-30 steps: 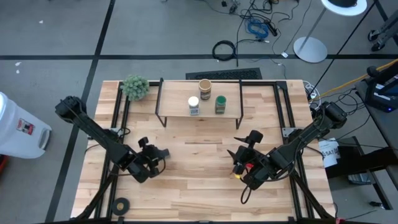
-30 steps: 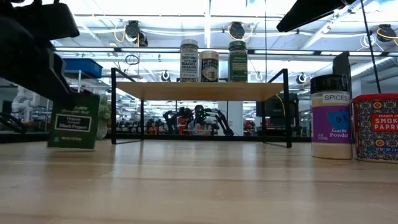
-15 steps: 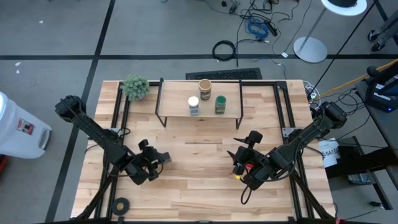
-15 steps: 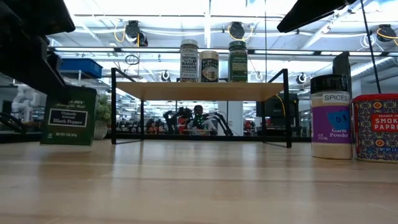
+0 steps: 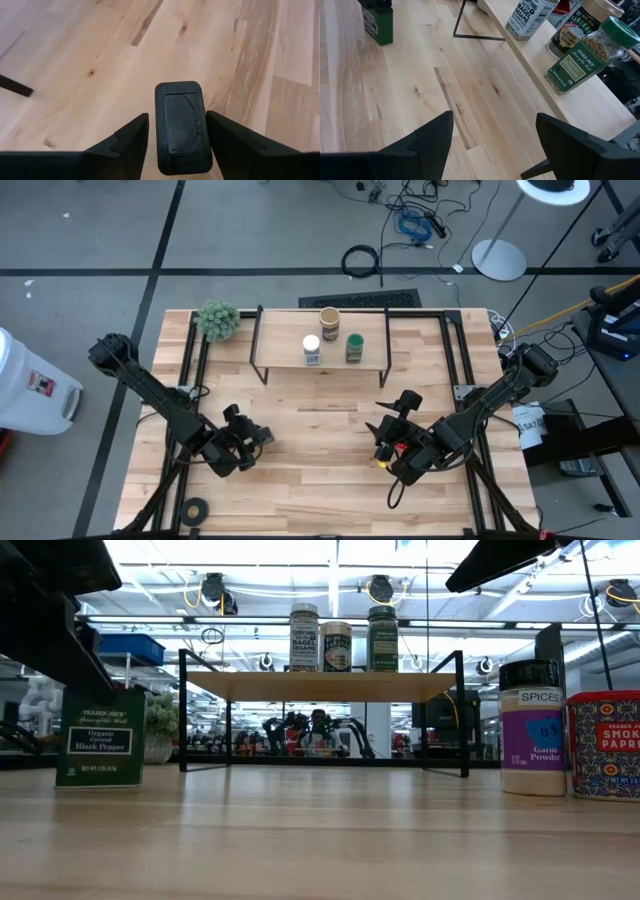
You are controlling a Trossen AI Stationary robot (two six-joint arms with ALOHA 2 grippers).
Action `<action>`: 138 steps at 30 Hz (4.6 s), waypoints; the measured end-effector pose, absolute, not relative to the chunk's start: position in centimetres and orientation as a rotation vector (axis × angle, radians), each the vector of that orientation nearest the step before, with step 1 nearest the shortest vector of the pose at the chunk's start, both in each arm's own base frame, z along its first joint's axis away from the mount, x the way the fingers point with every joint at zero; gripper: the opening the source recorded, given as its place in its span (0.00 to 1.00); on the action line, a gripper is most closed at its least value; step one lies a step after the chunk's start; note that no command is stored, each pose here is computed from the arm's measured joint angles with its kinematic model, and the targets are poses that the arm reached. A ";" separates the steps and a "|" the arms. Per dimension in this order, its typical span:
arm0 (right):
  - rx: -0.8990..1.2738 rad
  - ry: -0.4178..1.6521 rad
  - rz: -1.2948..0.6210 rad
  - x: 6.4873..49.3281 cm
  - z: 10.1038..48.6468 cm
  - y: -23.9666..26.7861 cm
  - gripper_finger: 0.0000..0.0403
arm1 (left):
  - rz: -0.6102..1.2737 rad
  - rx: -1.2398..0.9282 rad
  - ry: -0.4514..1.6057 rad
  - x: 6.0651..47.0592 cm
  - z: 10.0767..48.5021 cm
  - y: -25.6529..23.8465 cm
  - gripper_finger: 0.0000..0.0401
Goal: Shelf spices
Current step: Remove the black seasoning can from the shelf, then remove the green seasoning bottle from the shelf
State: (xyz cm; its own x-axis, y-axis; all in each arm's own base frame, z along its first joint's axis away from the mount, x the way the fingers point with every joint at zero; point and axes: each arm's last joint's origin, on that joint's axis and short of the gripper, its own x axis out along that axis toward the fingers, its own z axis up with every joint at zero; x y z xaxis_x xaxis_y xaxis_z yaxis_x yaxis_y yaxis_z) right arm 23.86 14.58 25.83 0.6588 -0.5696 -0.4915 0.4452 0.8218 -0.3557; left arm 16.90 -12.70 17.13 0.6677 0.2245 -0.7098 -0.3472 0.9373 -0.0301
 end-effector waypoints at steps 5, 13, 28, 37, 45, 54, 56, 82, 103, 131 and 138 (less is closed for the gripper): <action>-0.212 0.627 -0.579 23.9 25.8 14.6 0.68 | 0.322 -0.160 0.777 16.9 17.1 -12.7 0.54; -0.213 0.626 -0.580 23.9 25.8 14.6 0.68 | 0.323 -0.158 0.777 16.9 17.1 -12.7 0.54; -0.235 0.562 -0.513 24.9 26.5 15.3 0.68 | 0.326 -0.095 0.700 17.7 18.8 -13.2 0.54; -0.408 0.523 -0.483 27.7 29.3 13.8 0.67 | 0.322 0.031 0.603 18.8 22.1 -13.0 0.54; -0.419 0.551 -0.421 29.7 34.5 7.5 0.64 | 0.334 0.105 0.543 19.3 24.7 -11.9 0.54; -0.280 0.591 -0.209 27.8 39.7 0.0 0.66 | 0.309 0.202 0.554 19.5 24.8 -11.8 0.54; -0.232 0.602 -0.166 27.5 40.1 -1.2 0.66 | 0.310 0.196 0.551 19.5 24.8 -11.8 0.54; -0.054 0.696 -0.122 26.8 38.5 -10.2 0.81 | 0.315 0.176 0.539 19.7 24.9 -11.7 0.54; -0.030 0.896 -0.096 28.4 34.8 -11.9 0.79 | 0.329 0.170 0.543 19.9 24.9 -11.4 0.54; -0.006 0.937 -0.062 29.0 33.7 -12.1 0.61 | 0.329 0.170 0.543 19.9 24.9 -11.4 0.54; 0.014 0.939 -0.070 29.0 33.7 -12.0 0.45 | 0.329 0.171 0.543 19.9 24.9 -11.4 0.54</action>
